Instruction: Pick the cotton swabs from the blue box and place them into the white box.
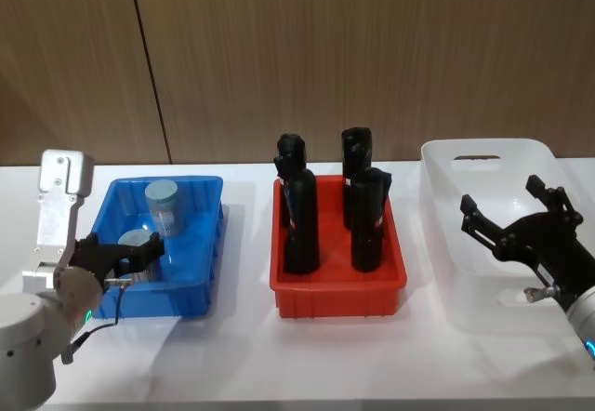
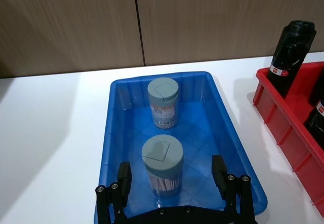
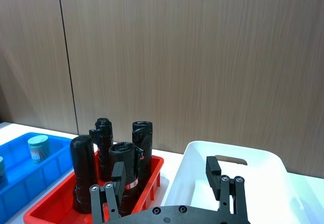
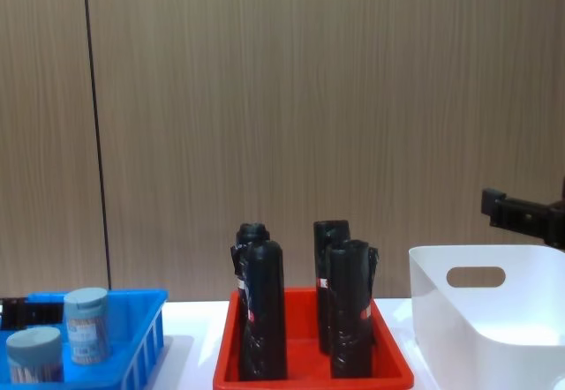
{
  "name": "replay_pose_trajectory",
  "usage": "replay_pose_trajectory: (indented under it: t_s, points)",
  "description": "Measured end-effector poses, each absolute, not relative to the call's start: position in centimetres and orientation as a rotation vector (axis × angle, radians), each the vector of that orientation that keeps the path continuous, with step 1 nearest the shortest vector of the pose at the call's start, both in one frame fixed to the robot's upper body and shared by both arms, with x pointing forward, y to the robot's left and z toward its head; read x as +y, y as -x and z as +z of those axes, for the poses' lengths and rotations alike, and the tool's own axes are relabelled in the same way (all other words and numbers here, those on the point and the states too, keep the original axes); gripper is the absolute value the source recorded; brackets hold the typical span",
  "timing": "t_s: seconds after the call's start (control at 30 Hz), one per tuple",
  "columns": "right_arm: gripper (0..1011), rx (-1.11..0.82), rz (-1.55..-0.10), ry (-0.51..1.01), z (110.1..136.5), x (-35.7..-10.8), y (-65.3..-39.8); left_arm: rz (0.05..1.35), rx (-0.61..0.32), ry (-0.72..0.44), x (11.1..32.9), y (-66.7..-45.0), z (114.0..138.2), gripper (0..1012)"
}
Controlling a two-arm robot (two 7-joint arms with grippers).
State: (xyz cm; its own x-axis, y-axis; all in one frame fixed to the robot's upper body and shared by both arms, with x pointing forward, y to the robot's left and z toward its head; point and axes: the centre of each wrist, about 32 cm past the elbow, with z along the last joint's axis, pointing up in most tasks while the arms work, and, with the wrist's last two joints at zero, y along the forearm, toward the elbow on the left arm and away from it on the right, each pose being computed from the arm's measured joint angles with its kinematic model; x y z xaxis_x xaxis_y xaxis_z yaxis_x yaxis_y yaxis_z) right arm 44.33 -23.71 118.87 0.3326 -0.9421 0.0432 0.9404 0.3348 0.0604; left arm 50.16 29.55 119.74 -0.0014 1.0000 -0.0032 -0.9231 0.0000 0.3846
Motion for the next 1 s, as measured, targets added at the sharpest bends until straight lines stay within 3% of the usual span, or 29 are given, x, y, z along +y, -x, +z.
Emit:
replay_pose_trajectory:
  t_s: [0.43,1.0]
  points:
    - [1001,-0.075,-1.229,-0.026,118.9,-23.7,-44.3,1.522,0.355,-0.367,29.5,-52.1,119.3,1003]
    - [1001,-0.075,-1.23,-0.026,118.9,-23.7,-44.3,1.563,0.369,-0.408,29.6,-52.9,119.5,1003]
